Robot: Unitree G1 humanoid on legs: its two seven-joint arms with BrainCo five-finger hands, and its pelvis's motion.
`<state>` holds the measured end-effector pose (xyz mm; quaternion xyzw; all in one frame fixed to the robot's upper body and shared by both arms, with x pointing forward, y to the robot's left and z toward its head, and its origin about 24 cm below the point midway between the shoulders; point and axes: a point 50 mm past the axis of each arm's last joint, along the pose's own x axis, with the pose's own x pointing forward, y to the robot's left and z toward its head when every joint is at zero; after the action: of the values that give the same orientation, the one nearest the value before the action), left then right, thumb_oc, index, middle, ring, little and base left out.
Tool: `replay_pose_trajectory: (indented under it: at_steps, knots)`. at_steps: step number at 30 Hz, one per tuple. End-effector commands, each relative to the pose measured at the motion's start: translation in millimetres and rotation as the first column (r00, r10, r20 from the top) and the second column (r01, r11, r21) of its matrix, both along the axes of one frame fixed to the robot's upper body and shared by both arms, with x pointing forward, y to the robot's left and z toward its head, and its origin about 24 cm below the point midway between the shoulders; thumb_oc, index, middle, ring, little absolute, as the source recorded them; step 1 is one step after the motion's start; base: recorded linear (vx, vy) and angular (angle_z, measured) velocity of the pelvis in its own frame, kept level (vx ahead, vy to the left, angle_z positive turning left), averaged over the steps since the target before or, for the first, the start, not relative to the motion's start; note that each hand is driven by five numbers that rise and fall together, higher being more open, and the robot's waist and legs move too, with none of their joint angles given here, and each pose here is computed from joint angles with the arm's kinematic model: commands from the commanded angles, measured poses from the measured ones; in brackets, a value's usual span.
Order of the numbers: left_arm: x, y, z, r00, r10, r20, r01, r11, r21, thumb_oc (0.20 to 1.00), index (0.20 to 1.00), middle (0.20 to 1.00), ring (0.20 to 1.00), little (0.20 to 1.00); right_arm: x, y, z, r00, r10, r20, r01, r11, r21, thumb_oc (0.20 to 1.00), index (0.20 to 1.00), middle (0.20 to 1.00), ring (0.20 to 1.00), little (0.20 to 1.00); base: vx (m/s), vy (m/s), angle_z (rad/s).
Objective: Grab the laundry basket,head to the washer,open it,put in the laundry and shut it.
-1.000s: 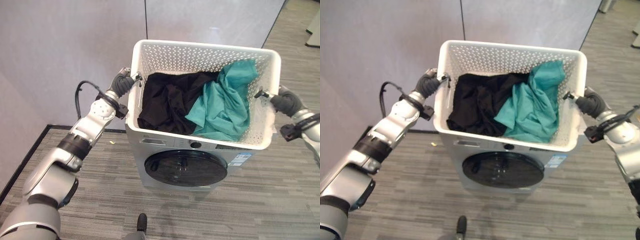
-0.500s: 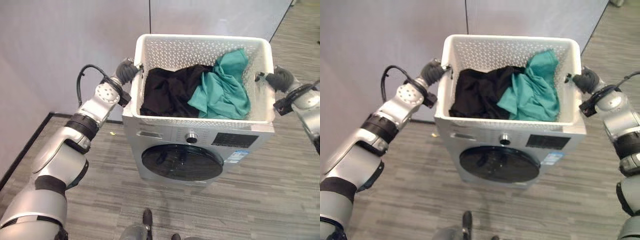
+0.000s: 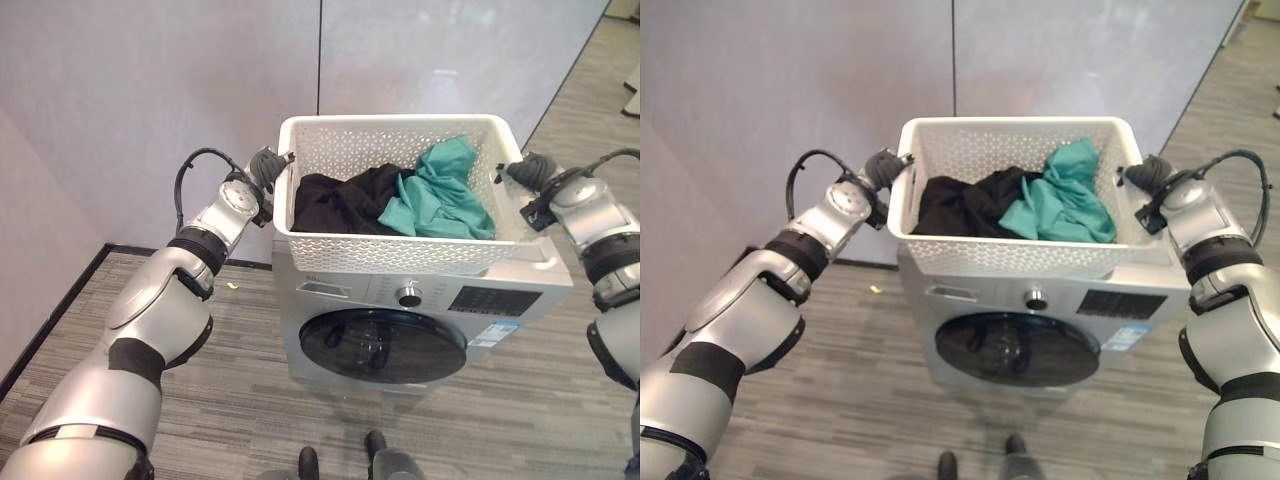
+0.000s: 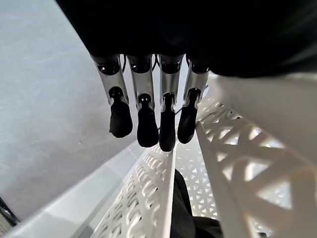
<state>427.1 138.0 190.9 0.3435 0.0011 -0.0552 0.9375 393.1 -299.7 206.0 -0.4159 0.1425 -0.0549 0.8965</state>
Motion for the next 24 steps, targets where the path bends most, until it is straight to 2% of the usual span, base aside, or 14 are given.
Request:
replay_pose_trajectory:
  at_steps: [1,7,11,16,17,18,19,20,21,24]
  knots:
    - [4.5,-8.5,38.8,0.991,0.018,0.136,-0.01,0.998,-0.058,0.2,0.2,0.2,0.2,0.2,-2.8,-16.9,24.3,0.998,-0.057,0.039,0.063,0.982,-0.179,0.2,0.2,0.2,0.2,0.2,0.09,-0.181,0.26]
    - [5.6,-22.6,63.3,0.982,-0.002,0.19,0.01,0.999,-0.036,0.2,0.2,0.2,0.2,0.2,-3.8,-27.0,55.8,0.984,-0.148,0.101,0.166,0.966,-0.201,0.2,0.2,0.2,0.2,0.2,0.01,-0.099,0.11]
    - [4.5,-37.2,63.5,0.983,-0.036,0.182,0.05,0.996,-0.073,0.2,0.2,0.2,0.2,0.2,-15.2,-49.2,47.7,0.969,-0.242,0.059,0.249,0.948,-0.197,0.2,0.2,0.2,0.2,0.2,0.03,-0.039,0.17]
    - [5.4,-37.9,66.5,0.983,-0.019,0.183,0.026,0.999,-0.036,0.2,0.2,0.2,0.2,0.2,-10.2,-40.5,37.6,0.973,-0.229,0.03,0.231,0.955,-0.186,0.2,0.2,0.2,0.2,0.2,0.02,-0.028,-0.03]
    - [6.5,-31.7,67.2,0.984,0.01,0.175,-0.004,0.999,-0.032,0.291,0.291,0.291,0.291,0.291,-2.7,-26.4,38.2,0.981,-0.192,0.035,0.195,0.963,-0.185,0.2,0.2,0.2,0.2,0.2,0.0,0.0,0.0]
    - [6.5,-31.6,67.2,0.984,0.01,0.175,-0.004,0.999,-0.032,0.451,0.451,0.451,0.451,0.451,-2.6,-26.3,38.3,0.981,-0.192,0.035,0.195,0.963,-0.185,0.297,0.297,0.297,0.297,0.297,0.0,0.0,0.0]
    - [6.5,-31.6,67.2,0.984,0.01,0.175,-0.004,0.999,-0.032,0.511,0.511,0.511,0.511,0.511,-2.6,-26.3,38.3,0.981,-0.192,0.035,0.195,0.963,-0.185,0.507,0.507,0.507,0.507,0.507,0.0,0.0,0.0]
    - [7.2,-26.1,62.8,0.988,0.023,0.153,-0.019,0.999,-0.03,1.0,1.0,1.0,1.0,1.0,-1.2,-23.6,37.5,0.982,-0.185,0.033,0.187,0.964,-0.187,0.762,0.762,0.762,0.762,0.762,0.0,0.0,0.0]
    - [7.4,-25.5,61.6,0.99,0.029,0.14,-0.023,0.999,-0.046,1.0,1.0,1.0,1.0,1.0,-1.5,-23.9,39.0,0.98,-0.198,0.021,0.198,0.959,-0.204,1.0,1.0,1.0,1.0,1.0,0.0,0.0,0.0]
    - [8.0,-19.3,57.6,0.991,0.042,0.123,-0.041,0.999,-0.011,1.0,1.0,1.0,1.0,1.0,-4.9,-30.1,45.9,0.972,-0.233,0.029,0.234,0.945,-0.227,1.0,1.0,1.0,1.0,1.0,0.0,0.0,0.0]
